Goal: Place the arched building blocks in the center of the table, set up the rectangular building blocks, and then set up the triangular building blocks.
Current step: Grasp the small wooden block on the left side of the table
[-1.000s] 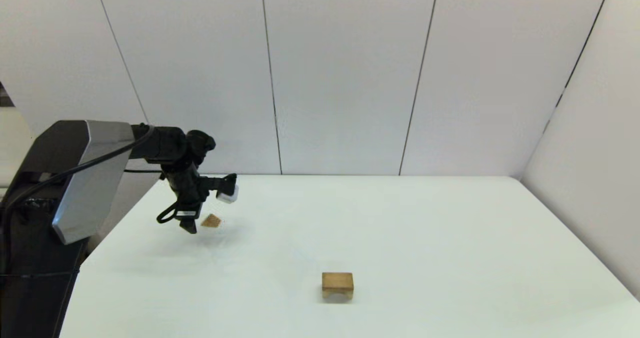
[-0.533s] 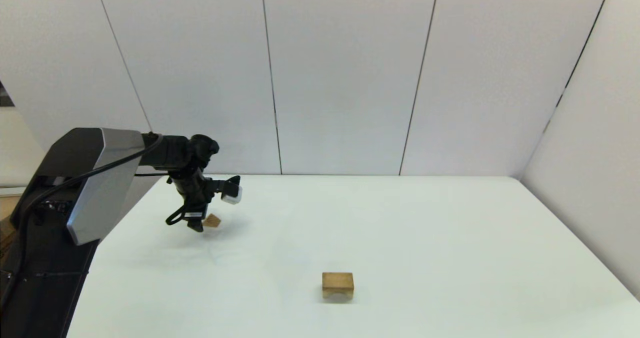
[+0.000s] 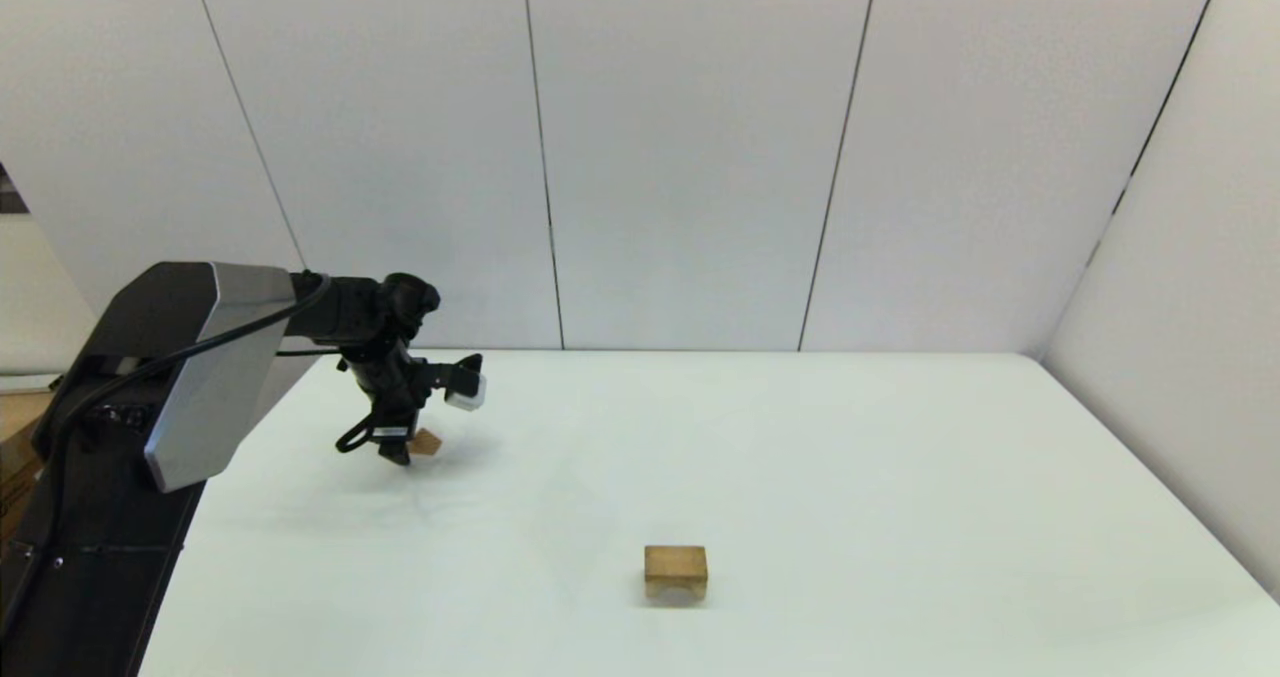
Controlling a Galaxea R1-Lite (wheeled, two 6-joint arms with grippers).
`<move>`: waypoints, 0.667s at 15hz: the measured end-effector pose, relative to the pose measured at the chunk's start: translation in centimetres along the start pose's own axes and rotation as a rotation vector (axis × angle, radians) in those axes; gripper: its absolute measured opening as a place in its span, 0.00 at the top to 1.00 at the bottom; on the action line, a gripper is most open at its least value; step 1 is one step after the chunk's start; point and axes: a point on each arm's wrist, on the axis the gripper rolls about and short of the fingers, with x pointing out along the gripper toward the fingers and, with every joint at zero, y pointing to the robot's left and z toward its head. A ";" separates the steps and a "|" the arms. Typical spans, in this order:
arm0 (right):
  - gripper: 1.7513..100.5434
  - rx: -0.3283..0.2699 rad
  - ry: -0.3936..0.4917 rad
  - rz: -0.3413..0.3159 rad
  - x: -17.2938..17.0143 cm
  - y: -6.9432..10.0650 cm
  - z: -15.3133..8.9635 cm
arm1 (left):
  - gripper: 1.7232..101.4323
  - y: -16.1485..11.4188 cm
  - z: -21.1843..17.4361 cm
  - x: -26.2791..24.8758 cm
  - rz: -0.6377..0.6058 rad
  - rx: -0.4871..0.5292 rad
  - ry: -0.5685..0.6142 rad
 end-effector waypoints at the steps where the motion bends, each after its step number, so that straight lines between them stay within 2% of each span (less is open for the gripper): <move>1: 0.03 0.000 0.000 0.000 0.0 0.0 0.0 | 0.04 0.0 0.0 -0.1 -0.003 0.002 0.000; 10: 0.03 0.000 0.000 0.000 0.0 0.0 0.0 | 0.04 -1.1 -0.3 -1.4 -0.116 0.128 0.008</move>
